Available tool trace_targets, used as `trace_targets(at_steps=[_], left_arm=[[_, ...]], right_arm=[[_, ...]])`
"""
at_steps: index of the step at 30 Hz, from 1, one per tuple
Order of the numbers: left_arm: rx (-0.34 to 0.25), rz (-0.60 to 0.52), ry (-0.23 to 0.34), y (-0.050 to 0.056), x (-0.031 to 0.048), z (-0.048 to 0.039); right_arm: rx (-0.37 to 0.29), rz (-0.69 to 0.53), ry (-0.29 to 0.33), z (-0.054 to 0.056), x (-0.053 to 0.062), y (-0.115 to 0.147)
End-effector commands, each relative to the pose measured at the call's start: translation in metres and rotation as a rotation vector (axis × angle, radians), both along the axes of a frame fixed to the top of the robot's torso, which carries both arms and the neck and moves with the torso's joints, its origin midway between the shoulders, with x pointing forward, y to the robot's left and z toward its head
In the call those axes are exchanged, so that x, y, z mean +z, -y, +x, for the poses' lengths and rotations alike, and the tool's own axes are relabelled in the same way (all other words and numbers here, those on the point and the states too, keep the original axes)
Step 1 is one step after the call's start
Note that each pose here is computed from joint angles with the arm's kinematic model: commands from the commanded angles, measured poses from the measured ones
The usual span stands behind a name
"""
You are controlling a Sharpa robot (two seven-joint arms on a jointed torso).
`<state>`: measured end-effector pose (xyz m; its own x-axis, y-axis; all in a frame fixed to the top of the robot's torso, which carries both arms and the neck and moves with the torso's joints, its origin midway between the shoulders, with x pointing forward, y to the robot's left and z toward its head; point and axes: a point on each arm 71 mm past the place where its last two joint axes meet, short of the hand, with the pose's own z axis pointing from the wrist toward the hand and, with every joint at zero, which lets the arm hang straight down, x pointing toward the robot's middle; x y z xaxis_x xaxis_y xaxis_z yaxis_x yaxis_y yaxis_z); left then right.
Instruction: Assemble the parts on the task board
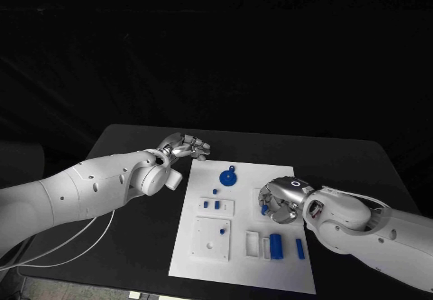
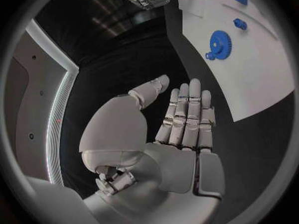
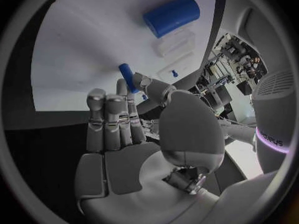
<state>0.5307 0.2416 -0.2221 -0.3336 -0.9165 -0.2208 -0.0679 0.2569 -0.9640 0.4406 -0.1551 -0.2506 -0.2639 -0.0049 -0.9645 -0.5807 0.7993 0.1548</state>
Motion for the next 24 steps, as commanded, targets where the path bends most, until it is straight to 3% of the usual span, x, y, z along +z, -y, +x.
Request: trace_targets(at_steps=[1, 7, 14, 21, 24], left_arm=[[-0.013, -0.011, 0.004, 0.002, 0.0011, 0.0001], [-0.014, -0.011, 0.004, 0.002, 0.0011, 0.0001], [-0.015, -0.012, 0.004, 0.003, 0.0011, 0.0002], [-0.016, -0.013, 0.006, 0.004, 0.0012, 0.0002], [-0.019, -0.013, 0.006, 0.006, 0.0011, 0.0006]], right_arm=[[-0.014, 0.066, 0.014, -0.002, 0.009, 0.000], [-0.024, 0.202, 0.011, -0.004, 0.030, -0.006], [0.033, 0.274, -0.015, -0.011, 0.035, -0.031], [0.151, 0.258, -0.002, -0.031, 0.023, -0.071], [0.192, 0.240, -0.023, -0.042, 0.011, -0.085]])
